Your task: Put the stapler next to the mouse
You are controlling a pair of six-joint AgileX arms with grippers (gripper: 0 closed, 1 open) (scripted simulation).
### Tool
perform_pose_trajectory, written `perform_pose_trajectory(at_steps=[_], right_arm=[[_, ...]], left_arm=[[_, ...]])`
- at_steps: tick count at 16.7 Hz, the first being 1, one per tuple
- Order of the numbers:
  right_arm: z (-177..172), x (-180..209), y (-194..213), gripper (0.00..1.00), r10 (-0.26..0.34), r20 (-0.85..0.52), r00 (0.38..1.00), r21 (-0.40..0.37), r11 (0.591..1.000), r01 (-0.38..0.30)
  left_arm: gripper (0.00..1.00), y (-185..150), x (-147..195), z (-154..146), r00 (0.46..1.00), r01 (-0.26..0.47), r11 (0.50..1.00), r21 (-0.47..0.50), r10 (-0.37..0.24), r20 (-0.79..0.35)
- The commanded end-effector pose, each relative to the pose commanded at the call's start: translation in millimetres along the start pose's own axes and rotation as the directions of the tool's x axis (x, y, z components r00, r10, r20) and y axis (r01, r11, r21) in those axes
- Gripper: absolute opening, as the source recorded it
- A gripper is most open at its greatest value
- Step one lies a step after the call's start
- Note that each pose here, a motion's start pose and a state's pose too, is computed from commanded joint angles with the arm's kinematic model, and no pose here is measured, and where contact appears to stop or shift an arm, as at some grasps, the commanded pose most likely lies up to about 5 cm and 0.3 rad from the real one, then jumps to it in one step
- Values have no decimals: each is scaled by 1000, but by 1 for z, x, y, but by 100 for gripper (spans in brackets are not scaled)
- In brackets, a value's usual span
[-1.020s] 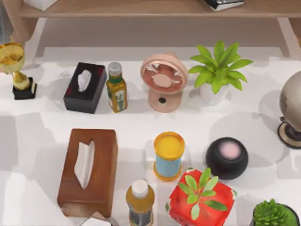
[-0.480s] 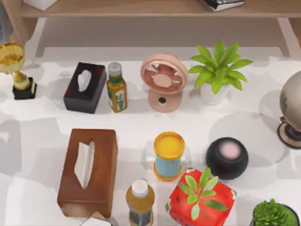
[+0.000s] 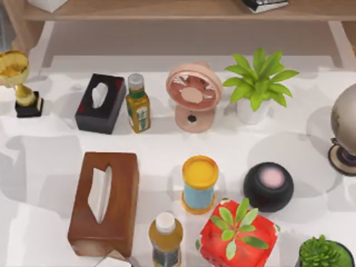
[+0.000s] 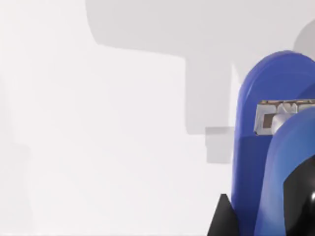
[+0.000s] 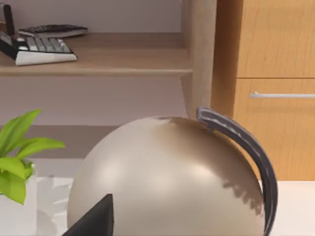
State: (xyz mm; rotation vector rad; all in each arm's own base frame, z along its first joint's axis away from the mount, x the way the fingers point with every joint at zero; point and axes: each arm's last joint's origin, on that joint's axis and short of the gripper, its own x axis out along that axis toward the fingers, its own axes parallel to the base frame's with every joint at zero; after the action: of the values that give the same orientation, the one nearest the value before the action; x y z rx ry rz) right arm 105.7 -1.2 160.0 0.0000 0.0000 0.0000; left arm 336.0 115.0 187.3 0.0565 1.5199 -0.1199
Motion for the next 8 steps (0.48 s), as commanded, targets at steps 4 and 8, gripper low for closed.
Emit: perform_pose_trajectory(at_steps=[4, 8], right_arm=[[0, 0, 0, 100, 0, 0, 1000, 0, 1000, 0], [0, 0, 0, 100, 0, 0, 1000, 0, 1000, 0]], left_arm=[[0, 11, 9, 4, 999, -32, 999, -43, 33, 24], [0, 23, 32, 3, 999, -41, 995, -88, 41, 4]])
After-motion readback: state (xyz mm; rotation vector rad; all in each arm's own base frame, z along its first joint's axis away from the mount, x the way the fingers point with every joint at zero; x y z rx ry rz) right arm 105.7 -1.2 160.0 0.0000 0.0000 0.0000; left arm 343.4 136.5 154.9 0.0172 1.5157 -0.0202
